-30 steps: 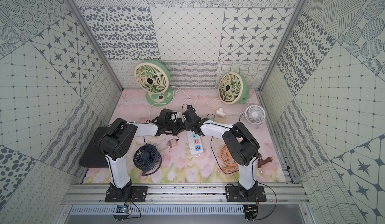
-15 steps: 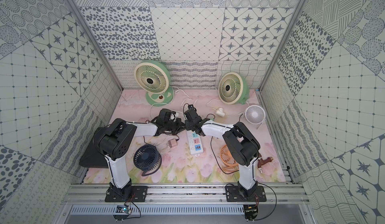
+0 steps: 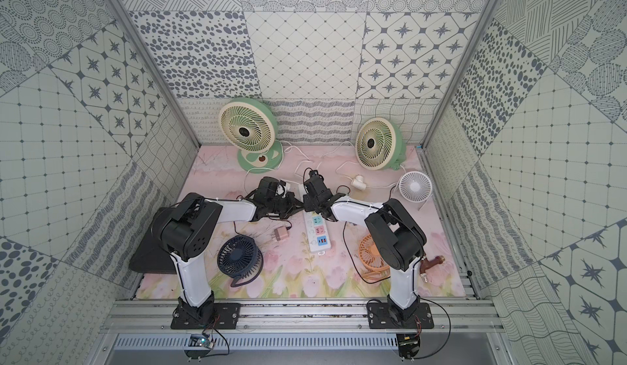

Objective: Unplug the desk fan from the power strip
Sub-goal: Remove the plug from the socket.

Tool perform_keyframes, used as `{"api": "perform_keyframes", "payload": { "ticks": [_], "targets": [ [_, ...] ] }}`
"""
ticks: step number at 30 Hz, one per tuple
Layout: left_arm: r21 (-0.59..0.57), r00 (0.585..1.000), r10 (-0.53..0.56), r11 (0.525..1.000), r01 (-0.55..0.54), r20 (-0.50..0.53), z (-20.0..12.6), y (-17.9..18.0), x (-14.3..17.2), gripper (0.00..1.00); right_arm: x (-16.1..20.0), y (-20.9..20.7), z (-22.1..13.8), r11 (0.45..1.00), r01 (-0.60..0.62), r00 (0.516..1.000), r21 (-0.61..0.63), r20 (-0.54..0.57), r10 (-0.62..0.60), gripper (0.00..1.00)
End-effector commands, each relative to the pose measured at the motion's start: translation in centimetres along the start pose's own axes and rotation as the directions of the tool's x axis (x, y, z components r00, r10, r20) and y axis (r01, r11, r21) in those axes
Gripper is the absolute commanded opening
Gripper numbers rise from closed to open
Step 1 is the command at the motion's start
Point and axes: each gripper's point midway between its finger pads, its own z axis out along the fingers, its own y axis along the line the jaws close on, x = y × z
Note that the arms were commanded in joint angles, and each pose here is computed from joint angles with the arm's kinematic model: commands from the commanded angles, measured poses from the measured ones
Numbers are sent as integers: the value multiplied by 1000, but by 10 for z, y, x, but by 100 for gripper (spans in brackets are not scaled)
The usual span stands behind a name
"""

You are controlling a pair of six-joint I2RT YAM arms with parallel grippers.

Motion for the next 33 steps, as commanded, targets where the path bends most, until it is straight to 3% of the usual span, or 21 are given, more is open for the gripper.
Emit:
{"api": "perform_keyframes", "payload": {
  "ticks": [1, 8, 16, 19, 24, 27, 33],
  "targets": [
    [-128, 998, -67, 990, 66, -7, -1, 35, 7, 0, -19, 3, -10, 997, 53, 995, 49, 77, -56, 0],
    [-131, 998, -68, 989, 66, -7, -1, 36, 7, 0, -22, -17, -10, 987, -146, 986, -67, 77, 151, 0],
    [-134, 997, -73, 988, 72, -6, 0, 38, 7, 0, -19, 12, -13, 995, 78, 992, 55, 93, -83, 0],
    [-134, 997, -73, 988, 72, -6, 0, 38, 7, 0, -20, 5, -15, 997, 47, 994, 54, 96, -52, 0],
    [-133, 997, -74, 988, 72, -6, 0, 38, 7, 0, -21, -12, -9, 989, -131, 988, -69, 68, 136, 0],
    [-132, 997, -72, 989, 71, -7, 0, 37, 7, 0, -21, -1, -8, 993, -93, 993, -76, 61, 97, 0],
    [-133, 997, -76, 988, 74, -4, 0, 38, 7, 0, -18, 14, -11, 996, 78, 993, 49, 82, -82, 0]
  ]
}}
